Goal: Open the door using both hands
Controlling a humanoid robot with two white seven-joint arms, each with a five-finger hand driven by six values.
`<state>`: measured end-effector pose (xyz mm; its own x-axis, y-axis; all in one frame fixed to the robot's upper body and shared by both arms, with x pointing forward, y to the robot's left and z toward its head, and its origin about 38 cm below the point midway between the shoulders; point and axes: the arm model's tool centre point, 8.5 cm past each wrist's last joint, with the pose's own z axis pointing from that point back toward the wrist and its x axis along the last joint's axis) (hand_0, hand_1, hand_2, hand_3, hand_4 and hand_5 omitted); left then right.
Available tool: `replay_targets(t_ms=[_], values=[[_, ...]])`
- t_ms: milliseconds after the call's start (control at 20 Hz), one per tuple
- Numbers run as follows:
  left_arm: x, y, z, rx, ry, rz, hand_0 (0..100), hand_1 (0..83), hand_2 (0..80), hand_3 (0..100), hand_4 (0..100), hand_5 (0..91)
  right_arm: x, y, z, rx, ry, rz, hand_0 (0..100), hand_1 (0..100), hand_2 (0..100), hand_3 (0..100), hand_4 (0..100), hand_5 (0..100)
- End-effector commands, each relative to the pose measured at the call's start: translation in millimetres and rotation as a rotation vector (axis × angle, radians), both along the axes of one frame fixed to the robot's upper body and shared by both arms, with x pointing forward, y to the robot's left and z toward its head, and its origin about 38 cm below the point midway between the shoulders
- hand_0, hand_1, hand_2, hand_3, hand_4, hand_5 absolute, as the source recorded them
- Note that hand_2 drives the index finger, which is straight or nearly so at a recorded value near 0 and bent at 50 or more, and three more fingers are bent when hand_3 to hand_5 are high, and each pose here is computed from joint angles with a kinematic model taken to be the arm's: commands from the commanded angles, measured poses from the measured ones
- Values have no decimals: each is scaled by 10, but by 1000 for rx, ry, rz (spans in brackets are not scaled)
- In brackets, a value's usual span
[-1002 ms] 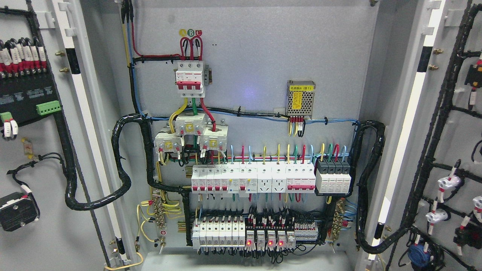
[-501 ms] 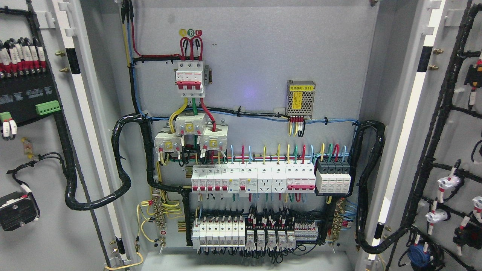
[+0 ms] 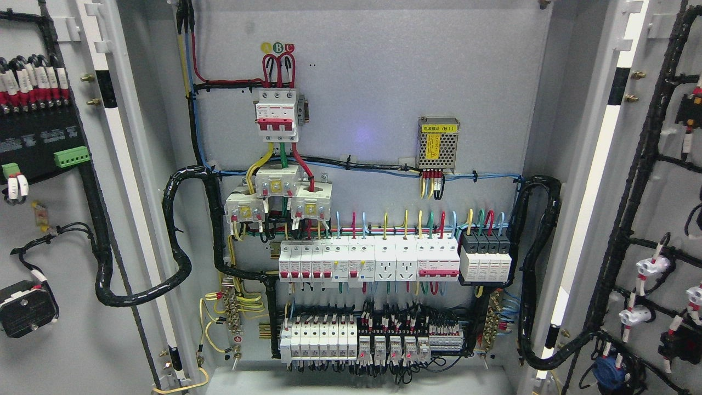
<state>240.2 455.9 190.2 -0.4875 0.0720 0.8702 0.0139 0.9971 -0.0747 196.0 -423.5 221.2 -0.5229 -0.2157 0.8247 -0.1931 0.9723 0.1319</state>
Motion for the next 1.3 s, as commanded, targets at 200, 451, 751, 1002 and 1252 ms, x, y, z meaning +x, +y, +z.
replay_targets(t_ms=[200,451,751,1002,1252], values=[[-141,-366,-37,0,-11,-86,0,0,0,0,0,0,132,265,-46,-27,54,140,0,0,0,0,0,0],[-256,-492,-232,-11,22,-85,0,0,0,0,0,0,158,419,-123,-25,85,201,0,0,0,0,0,0],[-406,-807,-692,-17,133,-123,0,0,0,0,0,0,139,708,-371,-57,156,284,0,0,0,0,0,0],[-575,-1013,-1249,-37,264,-106,0,0,0,0,0,0,13,999,-849,-113,292,361,0,0,0,0,0,0],[-789,-1249,-1971,-40,449,-93,0,0,0,0,0,0,-130,1158,-1308,-99,427,408,0,0,0,0,0,0]])
